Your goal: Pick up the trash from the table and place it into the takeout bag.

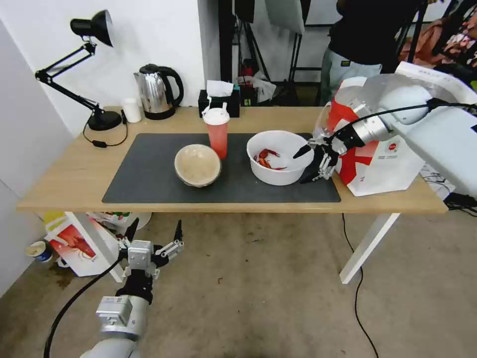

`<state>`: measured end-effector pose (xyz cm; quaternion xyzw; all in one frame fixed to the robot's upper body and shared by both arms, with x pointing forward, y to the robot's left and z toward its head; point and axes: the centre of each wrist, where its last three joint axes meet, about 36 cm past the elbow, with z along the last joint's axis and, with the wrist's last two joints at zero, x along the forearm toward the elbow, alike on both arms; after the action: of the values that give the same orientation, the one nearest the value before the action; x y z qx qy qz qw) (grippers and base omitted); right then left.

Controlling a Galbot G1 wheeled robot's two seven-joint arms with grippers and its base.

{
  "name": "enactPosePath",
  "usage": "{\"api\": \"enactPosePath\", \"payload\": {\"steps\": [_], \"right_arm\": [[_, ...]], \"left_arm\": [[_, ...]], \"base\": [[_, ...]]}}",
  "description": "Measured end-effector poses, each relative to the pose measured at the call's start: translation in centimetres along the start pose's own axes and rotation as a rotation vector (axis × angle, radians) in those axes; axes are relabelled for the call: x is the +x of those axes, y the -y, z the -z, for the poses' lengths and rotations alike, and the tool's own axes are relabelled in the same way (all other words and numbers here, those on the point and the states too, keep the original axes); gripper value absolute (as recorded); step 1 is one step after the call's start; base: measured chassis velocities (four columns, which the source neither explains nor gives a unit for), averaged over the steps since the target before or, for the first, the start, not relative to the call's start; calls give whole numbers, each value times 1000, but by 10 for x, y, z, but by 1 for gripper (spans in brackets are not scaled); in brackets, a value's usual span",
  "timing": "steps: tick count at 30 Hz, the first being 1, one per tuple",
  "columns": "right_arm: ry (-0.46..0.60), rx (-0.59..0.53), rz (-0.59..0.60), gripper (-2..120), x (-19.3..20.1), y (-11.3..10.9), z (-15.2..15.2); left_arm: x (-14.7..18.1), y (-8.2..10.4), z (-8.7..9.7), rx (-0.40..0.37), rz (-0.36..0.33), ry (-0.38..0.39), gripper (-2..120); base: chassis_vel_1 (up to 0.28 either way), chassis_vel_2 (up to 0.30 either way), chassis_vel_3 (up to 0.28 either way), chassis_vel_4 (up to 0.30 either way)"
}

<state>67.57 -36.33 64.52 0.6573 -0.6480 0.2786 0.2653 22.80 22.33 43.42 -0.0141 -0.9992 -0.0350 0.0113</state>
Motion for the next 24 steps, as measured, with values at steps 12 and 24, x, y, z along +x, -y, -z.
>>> {"api": "enactPosePath", "payload": {"steps": [12, 24], "right_arm": [[-7, 12, 24, 100, -15, 5, 7], [-21, 11, 26, 100, -21, 11, 9]], "left_arm": [[0, 0, 0, 0, 0, 0, 100], [0, 0, 0, 0, 0, 0, 100]], "base": [[0, 0, 0, 0], [0, 0, 0, 0]]}}
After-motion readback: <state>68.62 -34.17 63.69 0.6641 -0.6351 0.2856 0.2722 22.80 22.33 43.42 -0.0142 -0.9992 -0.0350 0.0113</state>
